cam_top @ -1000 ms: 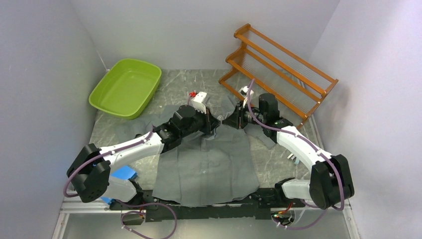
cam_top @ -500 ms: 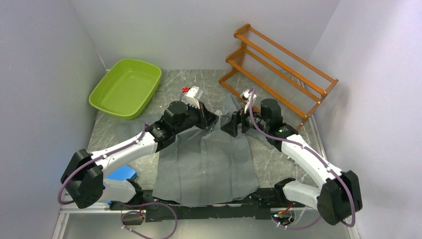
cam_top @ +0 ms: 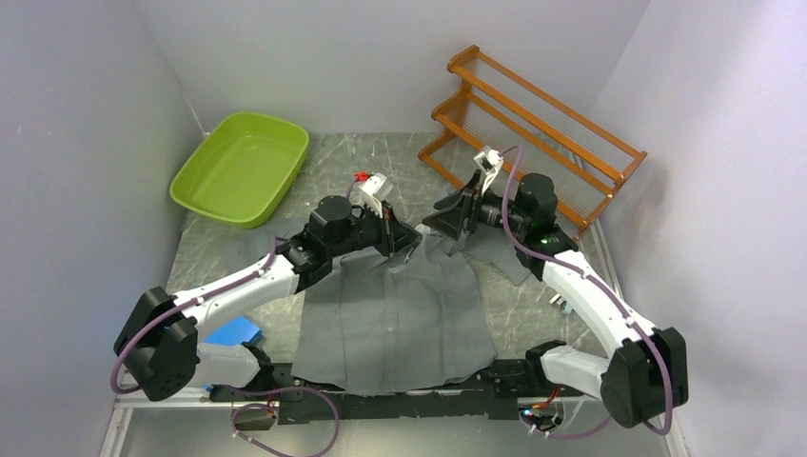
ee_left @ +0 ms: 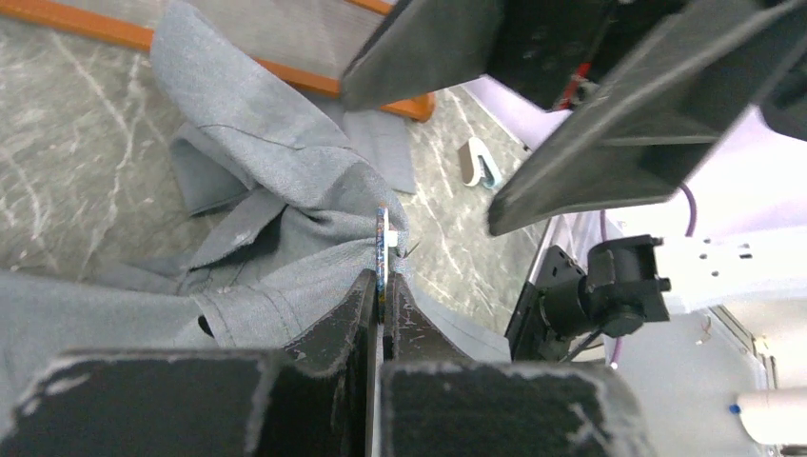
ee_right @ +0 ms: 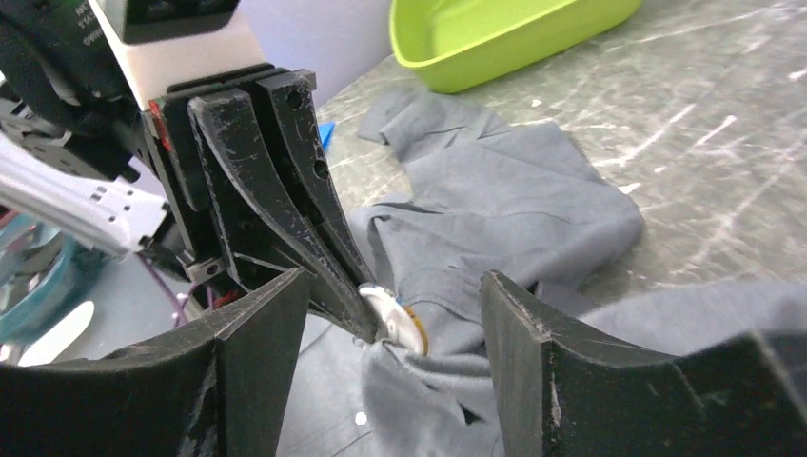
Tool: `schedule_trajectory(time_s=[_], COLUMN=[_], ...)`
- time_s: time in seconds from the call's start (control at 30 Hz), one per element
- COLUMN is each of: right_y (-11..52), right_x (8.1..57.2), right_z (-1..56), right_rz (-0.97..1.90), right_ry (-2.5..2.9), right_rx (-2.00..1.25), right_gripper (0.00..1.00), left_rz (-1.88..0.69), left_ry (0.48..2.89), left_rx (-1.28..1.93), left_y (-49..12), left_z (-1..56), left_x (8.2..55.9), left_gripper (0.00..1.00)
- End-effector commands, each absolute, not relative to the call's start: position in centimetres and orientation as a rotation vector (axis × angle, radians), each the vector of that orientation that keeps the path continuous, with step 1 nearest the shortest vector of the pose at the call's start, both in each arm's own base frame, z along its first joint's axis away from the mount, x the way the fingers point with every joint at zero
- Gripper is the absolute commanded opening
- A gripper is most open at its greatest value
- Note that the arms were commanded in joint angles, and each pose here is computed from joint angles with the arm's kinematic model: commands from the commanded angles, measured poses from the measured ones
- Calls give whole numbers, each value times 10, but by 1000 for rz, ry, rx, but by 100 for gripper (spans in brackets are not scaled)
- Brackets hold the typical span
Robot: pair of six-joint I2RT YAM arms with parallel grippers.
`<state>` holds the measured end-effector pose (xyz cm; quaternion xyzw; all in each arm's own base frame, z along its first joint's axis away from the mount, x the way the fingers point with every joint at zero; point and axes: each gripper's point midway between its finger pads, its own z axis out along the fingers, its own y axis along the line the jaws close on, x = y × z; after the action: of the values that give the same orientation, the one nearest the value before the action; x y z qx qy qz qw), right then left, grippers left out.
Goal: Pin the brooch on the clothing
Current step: Pin the brooch to the clothes.
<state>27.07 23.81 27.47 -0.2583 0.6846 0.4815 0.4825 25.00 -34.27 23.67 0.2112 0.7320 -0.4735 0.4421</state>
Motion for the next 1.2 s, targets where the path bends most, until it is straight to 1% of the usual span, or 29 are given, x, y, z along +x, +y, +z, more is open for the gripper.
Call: schedule_trajectory(time_s=[0.0,0.17,0.23,0.27,0.3,0.37,0.4,0.43,0.5,0.53,0.6,0.63,0.67,0.73,0.8,0.93,1.0,1.03,1.07,1.13,1.17], right_y=[254,257,258,258,259,259,259,258,257,256,255,254,254,253,253,253,254,254,254,254,254], right_x=[258,258,255,253,251,249,249,249,249,250,250,249,249,248,246,245,243,242,242,244,245], right_z=[298,286,283,282,282,279,278,276,272,270,269,269,269,268,268,269,271,272,271,271,272], right_rz=[1316,1339,1367,1380,1392,1403,1403,1397,1392,1391,1395,1402,1409,1413,1416,1424,1433,1433,1432,1423,1420], right_ry=[1526,1534,1528,1523,1515,1516,1518,1523,1534,1542,1543,1539,1536,1533,1521,1507,1490,1483,1480,1484,1480], right_rx=[-789,-826,-846,-856,-869,-874,-872,-867,-860,-850,-838,-834,-832,-829,-835,-849,-872,-880,-886,-883,-883], right_gripper=[64,58,54,50,43,39,38,38,47,50,54,54,52,38,33,16,4,0,0,0,0], left_rz=[-1281,-1318,-1320,-1318,-1315,-1307,-1307,-1307,-1308,-1309,-1308,-1310,-1312,-1314,-1310,-1315,-1313,-1311,-1309,-1307,-1305], left_ry=[1612,1576,1572,1573,1572,1575,1572,1571,1564,1564,1566,1565,1559,1554,1554,1552,1551,1553,1553,1554,1554], left_rx=[641,665,670,670,668,663,665,665,667,670,673,676,680,683,678,684,684,683,681,687,694], left_y=[-349,-350,-350,-349,-349,-348,-348,-348,-348,-348,-348,-347,-347,-347,-347,-348,-348,-347,-347,-346,-346], left_z=[280,285,286,285,286,286,286,286,287,287,287,287,288,289,290,291,292,291,292,292,291], left_x=[231,224,223,223,223,225,224,224,224,223,222,222,221,221,221,221,221,221,221,220,219], left_gripper=[3,3,3,3,3,3,3,3,3,3,3,3,3,3,3,3,3,3,4,13,21])
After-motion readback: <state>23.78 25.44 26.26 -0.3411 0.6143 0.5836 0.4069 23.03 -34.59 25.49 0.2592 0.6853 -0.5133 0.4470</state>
